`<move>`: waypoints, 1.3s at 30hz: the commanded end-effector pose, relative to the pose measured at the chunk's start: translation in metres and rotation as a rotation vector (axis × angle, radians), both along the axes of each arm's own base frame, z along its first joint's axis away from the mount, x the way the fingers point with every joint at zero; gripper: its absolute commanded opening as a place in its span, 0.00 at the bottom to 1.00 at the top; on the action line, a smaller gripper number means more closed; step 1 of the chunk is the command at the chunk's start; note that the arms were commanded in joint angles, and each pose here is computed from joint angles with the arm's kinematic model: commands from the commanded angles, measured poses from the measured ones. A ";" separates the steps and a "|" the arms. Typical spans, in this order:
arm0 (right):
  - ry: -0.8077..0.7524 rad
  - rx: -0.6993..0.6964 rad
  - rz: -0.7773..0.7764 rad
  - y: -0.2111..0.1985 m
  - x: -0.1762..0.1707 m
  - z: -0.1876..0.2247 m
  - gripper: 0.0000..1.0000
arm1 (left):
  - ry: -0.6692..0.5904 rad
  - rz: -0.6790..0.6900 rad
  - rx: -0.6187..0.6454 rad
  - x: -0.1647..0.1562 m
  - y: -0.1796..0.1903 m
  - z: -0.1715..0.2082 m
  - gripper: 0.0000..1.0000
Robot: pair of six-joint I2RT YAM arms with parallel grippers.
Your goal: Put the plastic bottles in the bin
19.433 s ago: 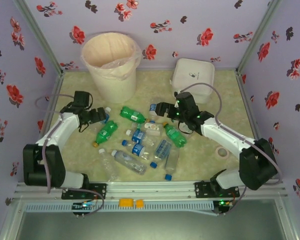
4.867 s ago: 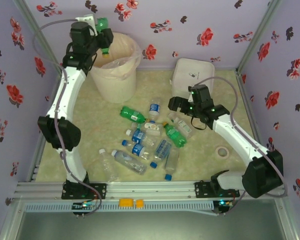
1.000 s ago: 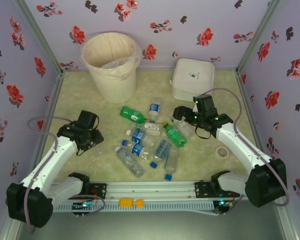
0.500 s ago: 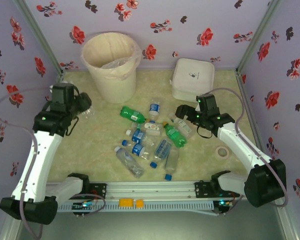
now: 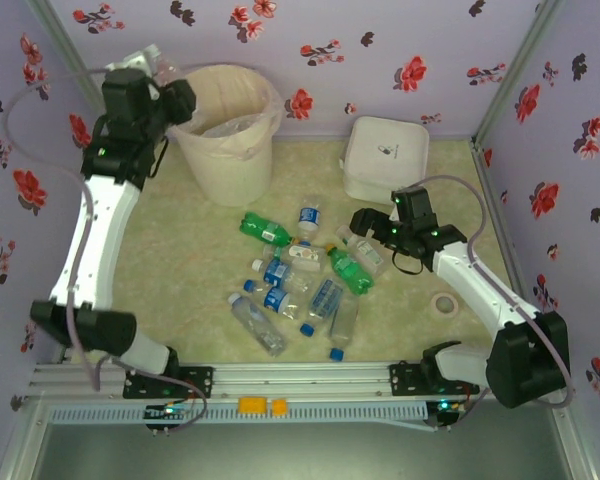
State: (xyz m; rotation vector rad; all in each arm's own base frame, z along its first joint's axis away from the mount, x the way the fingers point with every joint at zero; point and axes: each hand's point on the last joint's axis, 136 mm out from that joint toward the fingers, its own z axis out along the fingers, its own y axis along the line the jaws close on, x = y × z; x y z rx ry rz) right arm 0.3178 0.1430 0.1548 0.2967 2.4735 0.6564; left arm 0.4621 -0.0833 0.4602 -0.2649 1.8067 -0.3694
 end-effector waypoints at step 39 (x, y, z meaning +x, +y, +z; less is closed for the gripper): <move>0.103 -0.047 -0.075 -0.016 -0.009 -0.016 1.00 | -0.008 -0.227 0.080 0.023 -0.052 0.016 1.00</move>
